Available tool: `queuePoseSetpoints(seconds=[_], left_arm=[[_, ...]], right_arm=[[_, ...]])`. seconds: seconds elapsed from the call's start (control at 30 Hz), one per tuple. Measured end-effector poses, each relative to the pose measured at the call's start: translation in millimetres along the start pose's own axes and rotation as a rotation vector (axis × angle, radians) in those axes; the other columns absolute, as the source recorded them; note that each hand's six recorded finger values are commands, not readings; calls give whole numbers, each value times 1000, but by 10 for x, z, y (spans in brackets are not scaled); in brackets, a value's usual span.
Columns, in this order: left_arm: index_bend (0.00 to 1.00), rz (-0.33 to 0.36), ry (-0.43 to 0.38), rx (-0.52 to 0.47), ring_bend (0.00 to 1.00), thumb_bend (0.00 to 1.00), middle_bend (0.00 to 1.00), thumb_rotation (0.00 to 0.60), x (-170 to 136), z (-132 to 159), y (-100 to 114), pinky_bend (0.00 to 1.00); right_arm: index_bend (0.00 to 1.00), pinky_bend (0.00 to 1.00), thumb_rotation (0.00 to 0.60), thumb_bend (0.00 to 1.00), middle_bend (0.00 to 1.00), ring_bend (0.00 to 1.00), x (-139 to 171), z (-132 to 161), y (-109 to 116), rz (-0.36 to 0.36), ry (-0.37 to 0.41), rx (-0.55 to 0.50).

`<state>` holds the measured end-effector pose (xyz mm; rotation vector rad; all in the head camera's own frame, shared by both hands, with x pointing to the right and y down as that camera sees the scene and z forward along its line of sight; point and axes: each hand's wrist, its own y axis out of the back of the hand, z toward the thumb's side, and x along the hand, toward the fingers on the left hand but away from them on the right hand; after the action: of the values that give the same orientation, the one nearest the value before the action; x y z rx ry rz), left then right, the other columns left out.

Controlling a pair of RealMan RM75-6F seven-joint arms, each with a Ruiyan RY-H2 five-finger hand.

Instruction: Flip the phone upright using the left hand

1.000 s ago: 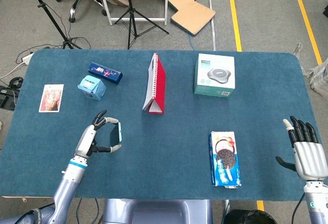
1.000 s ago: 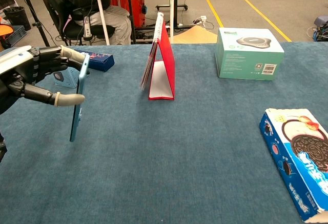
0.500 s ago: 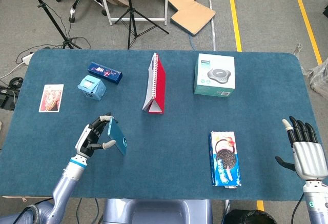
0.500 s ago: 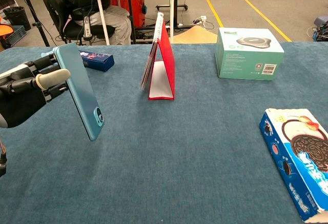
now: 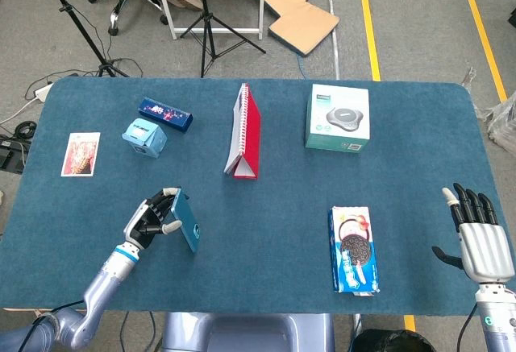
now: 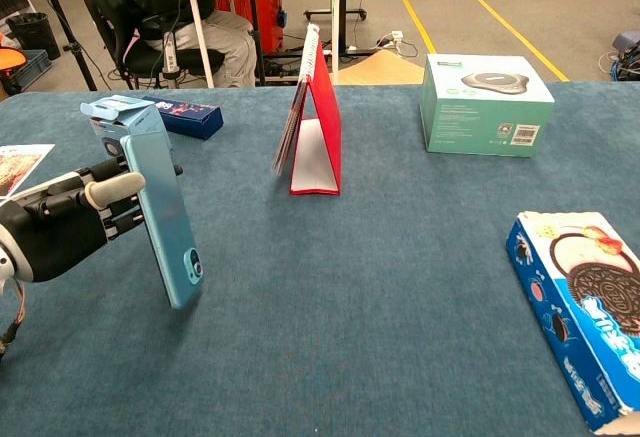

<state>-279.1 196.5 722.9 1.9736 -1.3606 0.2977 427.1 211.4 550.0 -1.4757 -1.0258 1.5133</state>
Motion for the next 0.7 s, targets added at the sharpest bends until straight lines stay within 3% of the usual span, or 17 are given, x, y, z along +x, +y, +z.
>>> queuePoseSetpoints(seconds=[0.07,0.27,0.5,0.7], left_arm=[[184,3,5,-4,0,24,202,600,-3,-22,28,0],[4,-27,11,51,0,0,21,600,-56,-72,48,0],[0,-31,-40,133,0,0,0,600,-156,-12,116,0],[0,-12,-135,240,0,0,0,600,-312,203,203,0]], right_arm=[[38,0,600,0,0,0,0,-2,2,-1,-1,0],[39,0,600,0,0,0,-2,-1,-2,0,-1,0],[38,0,600,0,0,0,0,-3,11,-5,-1,-4],[38,0,600,0,0,0,7,9,20,-7,3,-6]])
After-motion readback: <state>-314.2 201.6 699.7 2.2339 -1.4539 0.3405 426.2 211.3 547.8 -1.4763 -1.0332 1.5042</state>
